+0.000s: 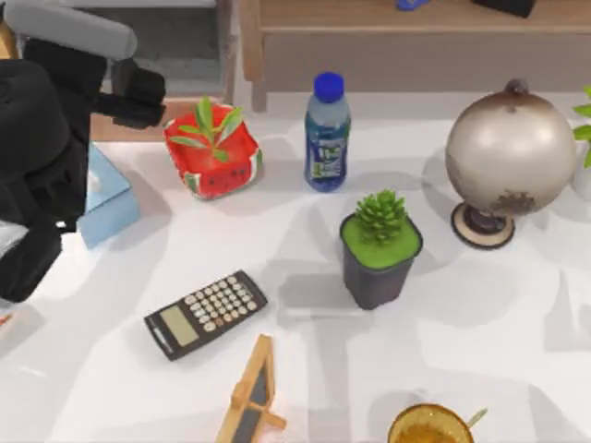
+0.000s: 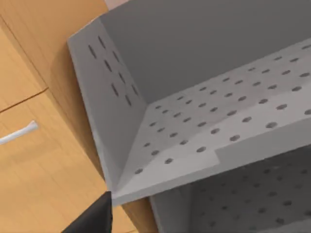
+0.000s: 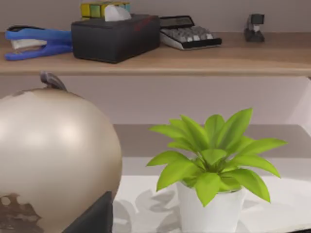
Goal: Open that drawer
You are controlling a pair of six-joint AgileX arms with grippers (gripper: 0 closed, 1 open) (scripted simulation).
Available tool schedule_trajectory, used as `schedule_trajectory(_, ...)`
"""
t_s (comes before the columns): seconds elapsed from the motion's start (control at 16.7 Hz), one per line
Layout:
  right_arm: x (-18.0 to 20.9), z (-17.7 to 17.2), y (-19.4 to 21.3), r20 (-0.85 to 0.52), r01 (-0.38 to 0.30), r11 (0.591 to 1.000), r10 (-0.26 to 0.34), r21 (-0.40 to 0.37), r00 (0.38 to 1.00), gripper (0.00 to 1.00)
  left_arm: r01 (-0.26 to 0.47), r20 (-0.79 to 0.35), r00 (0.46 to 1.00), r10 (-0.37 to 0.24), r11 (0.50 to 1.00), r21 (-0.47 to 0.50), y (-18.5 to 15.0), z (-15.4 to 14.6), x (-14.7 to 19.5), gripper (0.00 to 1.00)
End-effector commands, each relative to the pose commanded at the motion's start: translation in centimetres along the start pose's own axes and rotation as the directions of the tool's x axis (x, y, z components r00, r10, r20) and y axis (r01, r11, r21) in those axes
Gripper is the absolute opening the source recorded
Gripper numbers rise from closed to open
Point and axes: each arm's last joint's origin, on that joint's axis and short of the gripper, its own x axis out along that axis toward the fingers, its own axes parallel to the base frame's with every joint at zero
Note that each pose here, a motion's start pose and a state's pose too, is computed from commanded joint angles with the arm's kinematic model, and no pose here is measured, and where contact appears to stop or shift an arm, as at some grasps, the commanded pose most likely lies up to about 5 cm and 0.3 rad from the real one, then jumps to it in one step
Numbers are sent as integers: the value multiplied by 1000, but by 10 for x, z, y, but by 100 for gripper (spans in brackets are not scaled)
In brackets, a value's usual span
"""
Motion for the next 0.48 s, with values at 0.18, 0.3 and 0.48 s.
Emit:
schedule_trajectory(0.18, 0, 0, 0, 0, 0, 1000, 0, 0, 1000, 100, -29, 10, 1000, 28, 964, 264, 33, -29, 56, 100)
schedule_trajectory(0.3, 0, 0, 0, 0, 0, 1000, 0, 0, 1000, 100, -22, 10, 1000, 19, 907, 420, 57, -60, 87, 100)
schedule_trajectory(0.48, 0, 0, 0, 0, 0, 1000, 0, 0, 1000, 100, 14, 1, 1000, -19, 782, 623, 92, -114, 120, 100)
